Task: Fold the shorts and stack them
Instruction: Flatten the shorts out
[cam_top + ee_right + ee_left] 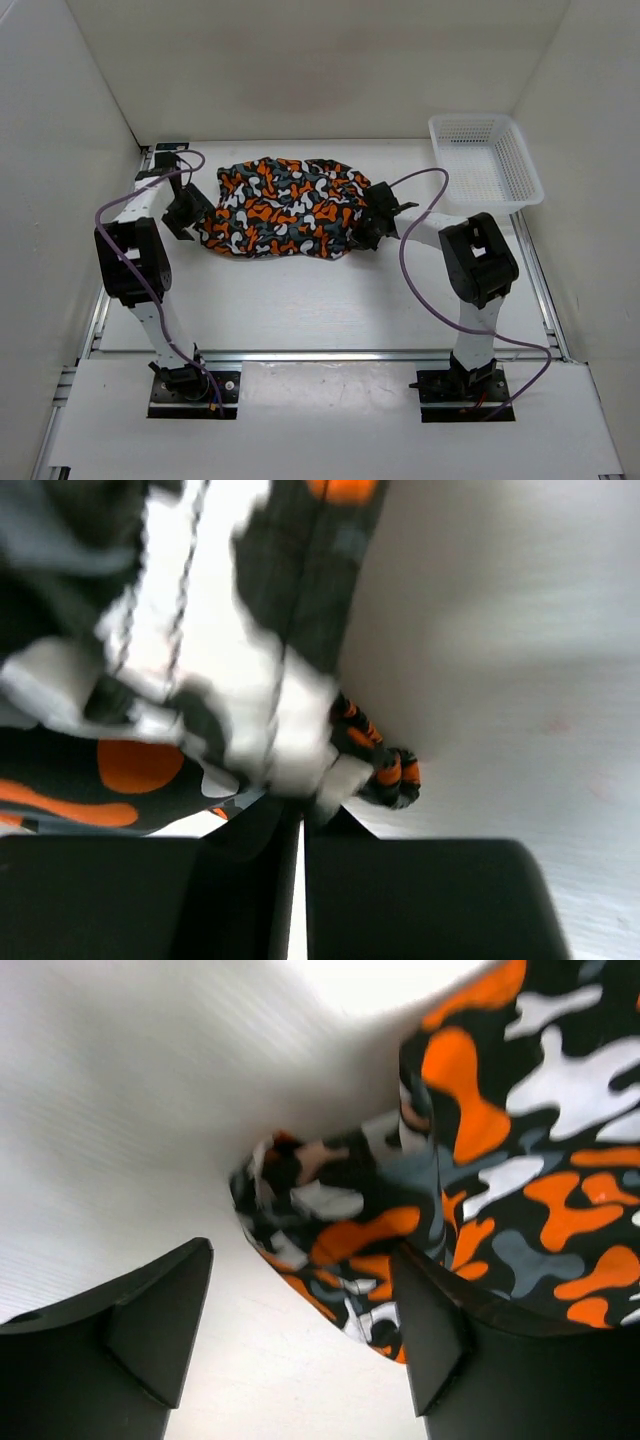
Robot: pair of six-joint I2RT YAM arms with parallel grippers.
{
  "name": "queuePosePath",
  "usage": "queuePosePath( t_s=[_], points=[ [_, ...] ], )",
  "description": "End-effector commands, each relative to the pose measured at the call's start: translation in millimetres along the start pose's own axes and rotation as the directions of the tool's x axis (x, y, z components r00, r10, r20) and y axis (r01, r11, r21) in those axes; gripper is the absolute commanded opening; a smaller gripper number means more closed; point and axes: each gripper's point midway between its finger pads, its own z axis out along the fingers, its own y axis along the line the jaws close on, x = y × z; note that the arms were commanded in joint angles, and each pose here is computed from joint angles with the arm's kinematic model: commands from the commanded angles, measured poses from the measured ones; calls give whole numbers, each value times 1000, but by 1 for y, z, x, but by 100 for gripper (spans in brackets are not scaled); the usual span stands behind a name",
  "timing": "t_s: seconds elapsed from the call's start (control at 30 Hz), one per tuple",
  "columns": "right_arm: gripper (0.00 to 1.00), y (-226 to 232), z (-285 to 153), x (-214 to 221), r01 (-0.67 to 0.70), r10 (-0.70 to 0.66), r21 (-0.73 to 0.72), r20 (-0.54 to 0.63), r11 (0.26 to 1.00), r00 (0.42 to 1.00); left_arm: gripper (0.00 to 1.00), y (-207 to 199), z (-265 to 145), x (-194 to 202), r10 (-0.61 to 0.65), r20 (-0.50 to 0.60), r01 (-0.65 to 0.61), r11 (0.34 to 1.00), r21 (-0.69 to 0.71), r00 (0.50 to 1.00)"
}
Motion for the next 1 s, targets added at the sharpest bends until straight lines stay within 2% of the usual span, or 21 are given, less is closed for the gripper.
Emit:
queuePosePath(
  t_s=[0.0,0.07,0.13,0.17,0.23,0.27,0.3,0.43,0.5,0.6,0.73,0.77,0.8,0.83,0.87,0.9,0.93,0.97],
  points=[
    [5,-13,-21,-5,40,-42,48,46,998,998,81,-2,4,-19,-6,29,6,1000,3,1000],
    [12,-13,-26,-8,53,-57,58,63,997,996,49,-3,8,-20,-7,23,7,1000,-2,1000],
    [36,-15,-34,-8,64,-68,63,73,996,995,18,-5,11,-19,2,12,-3,1000,9,1000],
    [44,-17,-39,-8,77,-83,69,80,995,993,10,-5,11,-19,2,12,-3,1000,10,1000],
    [64,-18,-45,-8,77,-83,76,88,994,993,10,-5,5,-19,12,22,-12,1000,16,1000],
    [66,-21,-50,-8,76,-84,84,95,994,992,10,-7,0,-21,12,34,-13,1000,23,999],
    [73,-20,-54,-7,76,-84,84,95,994,992,10,-5,-4,-19,12,37,-13,1000,25,999],
    [74,-34,-54,2,57,-64,92,75,994,995,10,3,-39,-10,21,96,-25,999,36,995],
    [73,-28,-49,9,36,-37,50,38,998,999,10,5,-50,-6,21,113,-26,999,46,993],
    [66,-20,-34,19,6,-6,1,-5,1000,1000,10,6,-67,0,11,132,-21,997,72,991],
    [55,1,-20,11,24,-24,-37,19,999,1000,10,2,-79,3,11,140,-26,994,105,990],
    [46,0,-12,10,22,-22,-26,11,999,1000,10,3,-82,4,11,140,-26,994,105,990],
    [39,13,-11,-4,27,-26,-38,51,999,998,10,1,-84,1,20,148,-36,993,108,989],
    [28,17,-9,-11,40,-38,-32,66,999,997,10,0,-84,2,21,144,-37,993,116,989],
    [17,12,-5,-12,56,-56,9,57,998,997,10,-1,-88,0,20,148,-38,992,118,989],
    [0,13,-7,-25,58,-59,24,78,998,995,10,-6,-95,-7,19,172,-42,990,132,985],
    [0,34,-19,-48,77,-75,-7,129,997,989,10,-9,-102,-11,27,184,-53,989,137,983],
    [0,29,-27,-64,99,-101,24,154,995,983,10,-17,-113,-23,26,204,-57,987,149,979]
  ],
)
